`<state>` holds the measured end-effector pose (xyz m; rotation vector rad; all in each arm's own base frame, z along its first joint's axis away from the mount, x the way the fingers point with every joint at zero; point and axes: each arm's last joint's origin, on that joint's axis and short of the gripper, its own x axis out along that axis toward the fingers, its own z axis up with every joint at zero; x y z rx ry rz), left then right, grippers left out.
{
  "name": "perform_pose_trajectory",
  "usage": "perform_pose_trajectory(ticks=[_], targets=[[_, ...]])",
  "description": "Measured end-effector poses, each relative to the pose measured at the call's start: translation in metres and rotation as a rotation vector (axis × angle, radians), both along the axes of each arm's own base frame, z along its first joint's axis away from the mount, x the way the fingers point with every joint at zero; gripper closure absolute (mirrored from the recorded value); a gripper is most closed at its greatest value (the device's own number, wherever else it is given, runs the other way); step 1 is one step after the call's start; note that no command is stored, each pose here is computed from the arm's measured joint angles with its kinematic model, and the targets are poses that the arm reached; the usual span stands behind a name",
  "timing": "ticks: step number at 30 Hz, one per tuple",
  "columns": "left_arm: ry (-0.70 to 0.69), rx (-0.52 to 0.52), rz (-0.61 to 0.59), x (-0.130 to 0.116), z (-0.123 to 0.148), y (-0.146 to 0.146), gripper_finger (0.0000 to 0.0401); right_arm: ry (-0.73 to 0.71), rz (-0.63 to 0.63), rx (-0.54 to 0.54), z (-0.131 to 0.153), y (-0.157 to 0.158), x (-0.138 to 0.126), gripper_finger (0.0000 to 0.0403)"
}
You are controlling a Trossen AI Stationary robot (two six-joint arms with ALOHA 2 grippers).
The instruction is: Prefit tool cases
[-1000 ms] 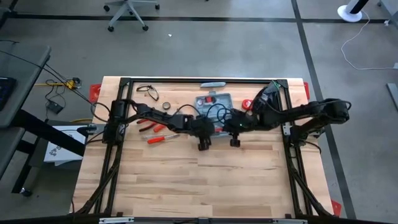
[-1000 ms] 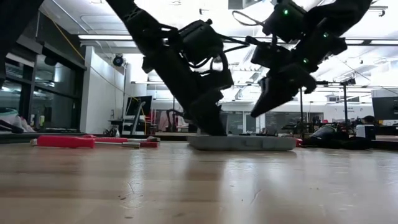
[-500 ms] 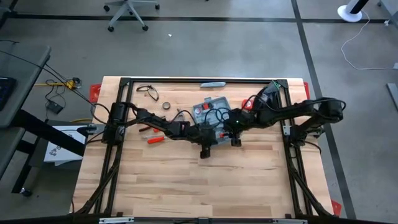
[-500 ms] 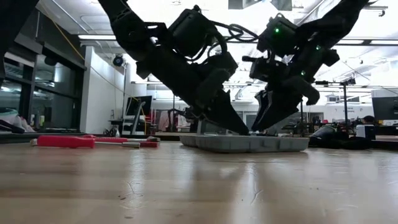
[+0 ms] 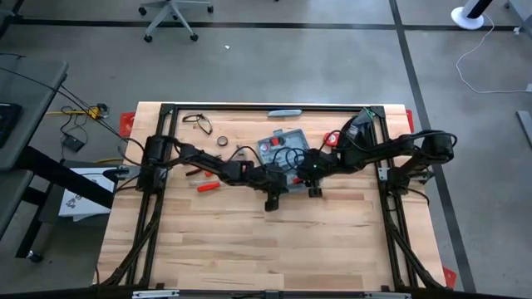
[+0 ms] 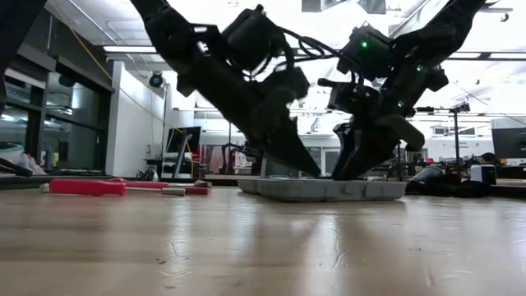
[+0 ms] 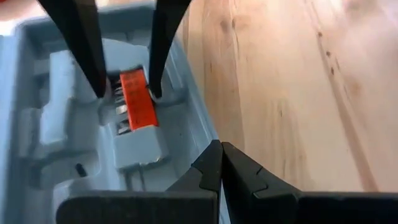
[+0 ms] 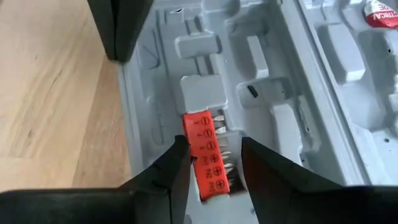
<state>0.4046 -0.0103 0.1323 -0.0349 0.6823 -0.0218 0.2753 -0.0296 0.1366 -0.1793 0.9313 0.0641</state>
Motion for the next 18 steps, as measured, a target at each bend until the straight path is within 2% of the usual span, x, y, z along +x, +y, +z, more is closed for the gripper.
perform_pose_trajectory(ticks=[5,8,11,16,18], targets=[[-0.075,0.088,0.002,-0.006,0.034,-0.002,0.0401,-0.003,0.001,0.0,0.0,0.0,0.0,0.0268],[-0.137,0.113,-0.004,-0.017,0.044,-0.004,0.0401,-0.008,-0.017,0.0,0.001,0.0,0.001,0.0268],[-0.177,0.112,0.023,-0.033,0.047,-0.003,0.0401,-0.007,-0.028,0.007,0.001,0.0,0.001,0.0268],[-0.159,0.186,0.211,-0.062,0.034,0.01,0.0401,-0.007,-0.028,0.005,0.001,0.0,0.001,0.0268],[-0.163,0.191,0.242,-0.066,0.029,0.017,0.0401,-0.008,-0.028,0.005,0.001,0.0,0.001,0.0268]])
